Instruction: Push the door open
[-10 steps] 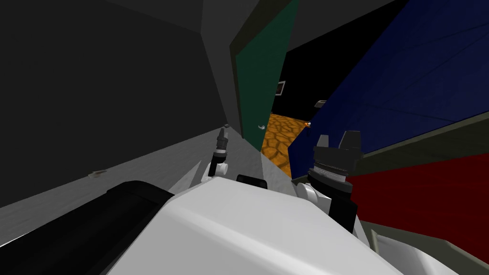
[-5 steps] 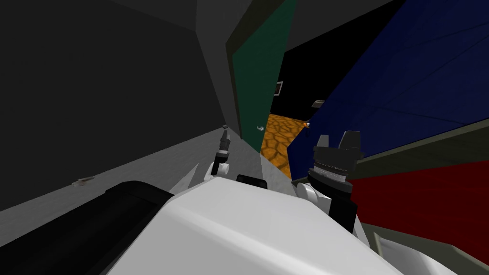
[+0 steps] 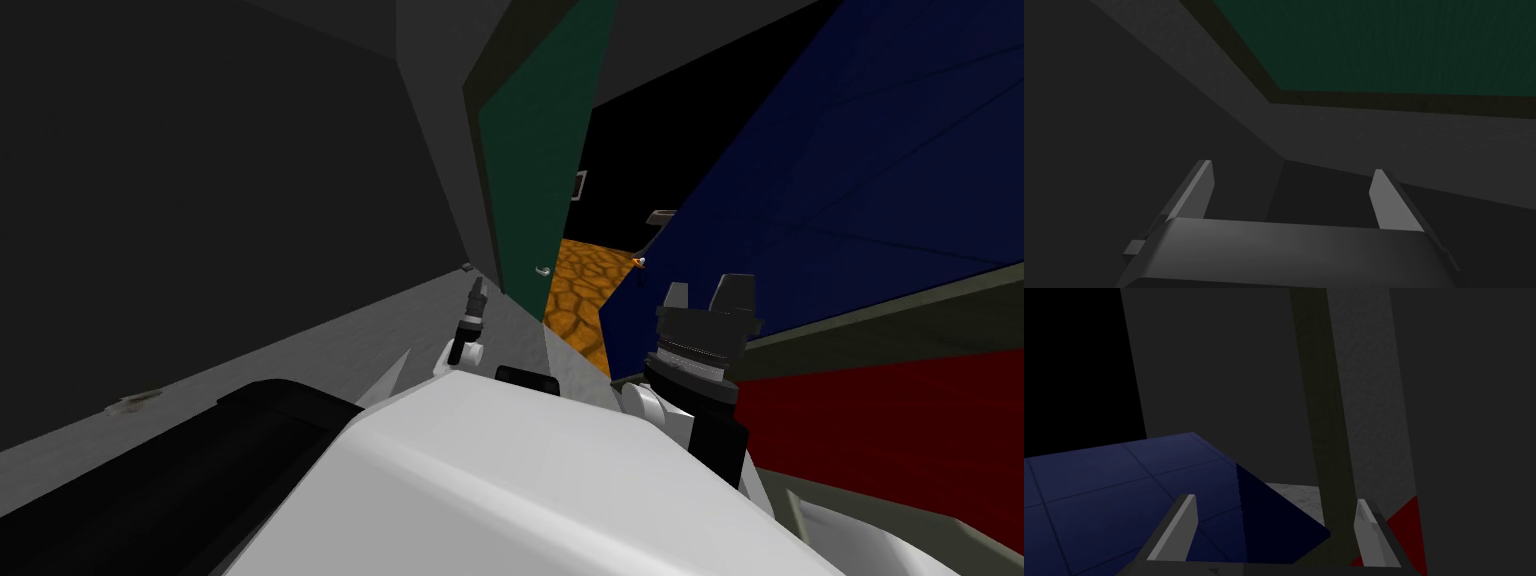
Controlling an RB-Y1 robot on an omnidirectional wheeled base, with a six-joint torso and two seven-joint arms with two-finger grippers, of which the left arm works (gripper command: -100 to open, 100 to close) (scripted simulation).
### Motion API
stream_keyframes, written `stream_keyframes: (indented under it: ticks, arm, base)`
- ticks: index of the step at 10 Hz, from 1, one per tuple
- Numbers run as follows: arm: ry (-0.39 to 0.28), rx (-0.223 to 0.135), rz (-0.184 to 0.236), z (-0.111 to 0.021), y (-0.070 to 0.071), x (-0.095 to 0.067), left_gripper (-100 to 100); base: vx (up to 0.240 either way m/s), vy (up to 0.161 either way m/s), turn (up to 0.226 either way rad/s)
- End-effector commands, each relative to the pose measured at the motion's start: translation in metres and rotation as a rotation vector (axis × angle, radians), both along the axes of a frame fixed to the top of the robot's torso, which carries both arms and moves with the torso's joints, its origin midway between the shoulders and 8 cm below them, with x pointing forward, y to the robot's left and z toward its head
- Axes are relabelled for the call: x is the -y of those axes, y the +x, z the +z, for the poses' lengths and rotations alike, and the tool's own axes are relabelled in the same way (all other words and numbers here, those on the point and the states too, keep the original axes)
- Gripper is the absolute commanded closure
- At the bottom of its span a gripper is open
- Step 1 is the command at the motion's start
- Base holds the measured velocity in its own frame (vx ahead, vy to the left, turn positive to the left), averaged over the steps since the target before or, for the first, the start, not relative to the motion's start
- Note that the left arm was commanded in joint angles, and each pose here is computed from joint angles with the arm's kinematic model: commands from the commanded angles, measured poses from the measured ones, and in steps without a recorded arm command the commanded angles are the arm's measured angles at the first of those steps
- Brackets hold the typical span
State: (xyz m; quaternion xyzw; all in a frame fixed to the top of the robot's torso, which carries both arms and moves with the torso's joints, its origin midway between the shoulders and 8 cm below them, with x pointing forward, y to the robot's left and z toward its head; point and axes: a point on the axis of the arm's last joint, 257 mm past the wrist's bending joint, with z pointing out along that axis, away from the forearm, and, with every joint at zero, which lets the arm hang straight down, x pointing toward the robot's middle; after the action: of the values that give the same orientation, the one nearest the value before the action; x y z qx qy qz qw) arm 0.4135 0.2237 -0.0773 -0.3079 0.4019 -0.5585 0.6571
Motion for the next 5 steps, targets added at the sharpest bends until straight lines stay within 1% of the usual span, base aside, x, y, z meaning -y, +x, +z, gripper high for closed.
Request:
stream_keyframes:
  ticks: [1, 5]
  arm:
    - [-0.004, -0.019, -0.014, -0.013, 0.003, 0.005, -100]
    - [-0.016, -0.066, -0.048, -0.043, 0.013, 0.016, -100]
  base:
    - [0.094, 0.018, -0.08]
    - [0.103, 0.023, -0.072]
